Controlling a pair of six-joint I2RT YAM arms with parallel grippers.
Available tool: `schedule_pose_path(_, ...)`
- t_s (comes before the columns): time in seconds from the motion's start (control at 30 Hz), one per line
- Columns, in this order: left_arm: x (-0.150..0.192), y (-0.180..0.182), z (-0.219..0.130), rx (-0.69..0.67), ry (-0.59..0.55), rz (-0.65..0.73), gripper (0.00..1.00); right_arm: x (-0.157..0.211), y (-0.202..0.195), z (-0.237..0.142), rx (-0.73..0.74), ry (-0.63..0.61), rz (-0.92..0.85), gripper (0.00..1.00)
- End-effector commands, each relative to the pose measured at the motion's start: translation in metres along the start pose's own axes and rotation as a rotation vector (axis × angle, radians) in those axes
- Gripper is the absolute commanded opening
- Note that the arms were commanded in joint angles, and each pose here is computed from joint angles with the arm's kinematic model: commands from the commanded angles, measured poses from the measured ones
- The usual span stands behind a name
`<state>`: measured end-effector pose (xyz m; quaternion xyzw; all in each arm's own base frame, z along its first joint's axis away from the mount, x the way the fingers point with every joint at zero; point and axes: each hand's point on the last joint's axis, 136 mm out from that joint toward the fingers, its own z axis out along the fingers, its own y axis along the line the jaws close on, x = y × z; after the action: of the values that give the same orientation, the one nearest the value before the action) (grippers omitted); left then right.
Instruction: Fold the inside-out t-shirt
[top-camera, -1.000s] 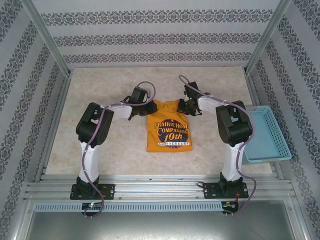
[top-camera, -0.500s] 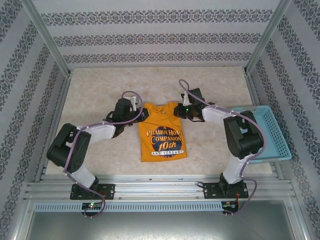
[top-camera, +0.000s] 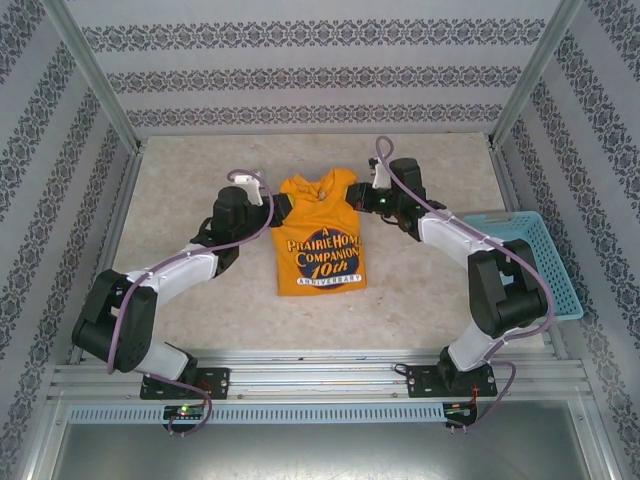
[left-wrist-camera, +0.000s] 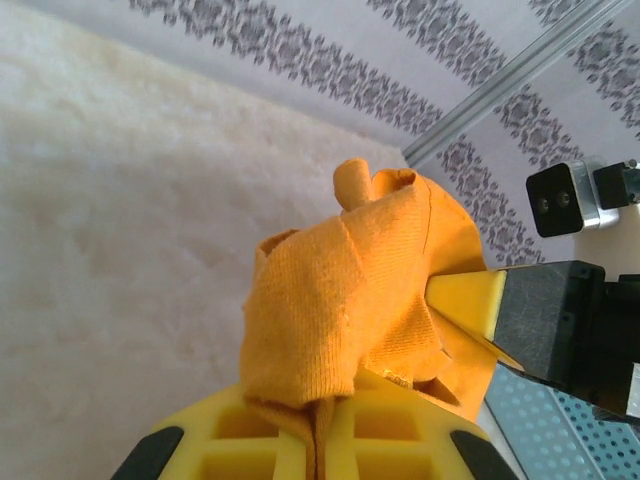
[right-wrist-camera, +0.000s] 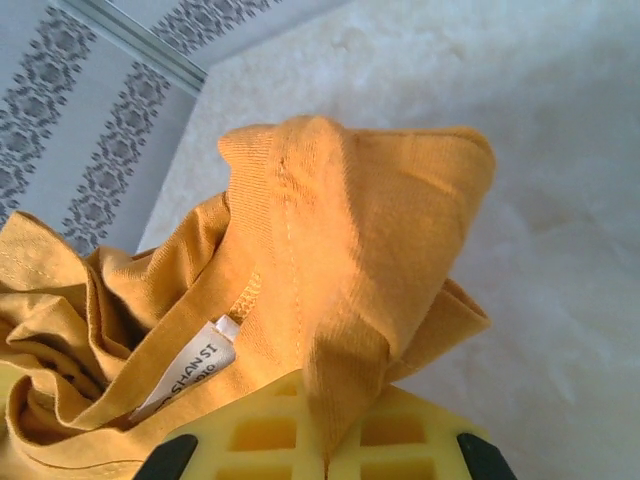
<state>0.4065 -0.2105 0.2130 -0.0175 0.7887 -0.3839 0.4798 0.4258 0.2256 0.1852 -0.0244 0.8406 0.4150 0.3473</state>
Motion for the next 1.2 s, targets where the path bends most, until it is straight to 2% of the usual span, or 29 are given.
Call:
schedule_pose_path(0.0,-0.067,-0.034,0.002,0.095,-0.175,0.17,0.0,-0.059,0.035,-0.008,-0.077,-0.135,-0.128,0.0)
schedule_pose_path(0.2,-0.115,-0.027,0.024,0.168,-0.237,0.269,0.0,-0.115,0.035,0.014,-0.09,-0.2,-0.155,0.0)
schedule_pose_path(0.3,-0.122,-0.011,0.037,0.181,-0.247,0.301,0.0,-0.134,0.03,0.026,-0.092,-0.259,-0.197,0.0)
schedule_pose_path(0.4,-0.119,0.001,0.041,0.226,-0.26,0.318,0.0,-0.135,0.027,0.038,-0.101,-0.246,-0.228,0.0)
schedule_pose_path(0.47,-0.111,0.001,0.036,0.284,-0.284,0.331,0.0,-0.128,0.026,0.04,-0.117,-0.246,-0.242,0.0)
schedule_pose_path(0.57,-0.094,0.003,0.029,0.31,-0.264,0.331,0.0,-0.111,0.029,0.037,-0.139,-0.245,-0.275,0.0)
schedule_pose_path(0.9,-0.048,-0.023,-0.026,0.406,-0.269,0.283,0.0,-0.044,0.037,0.004,-0.163,-0.222,-0.305,0.0)
schedule_pose_path(1.17,0.022,-0.037,-0.056,0.368,-0.145,0.219,0.0,0.019,0.039,-0.019,-0.142,-0.186,-0.281,0.0)
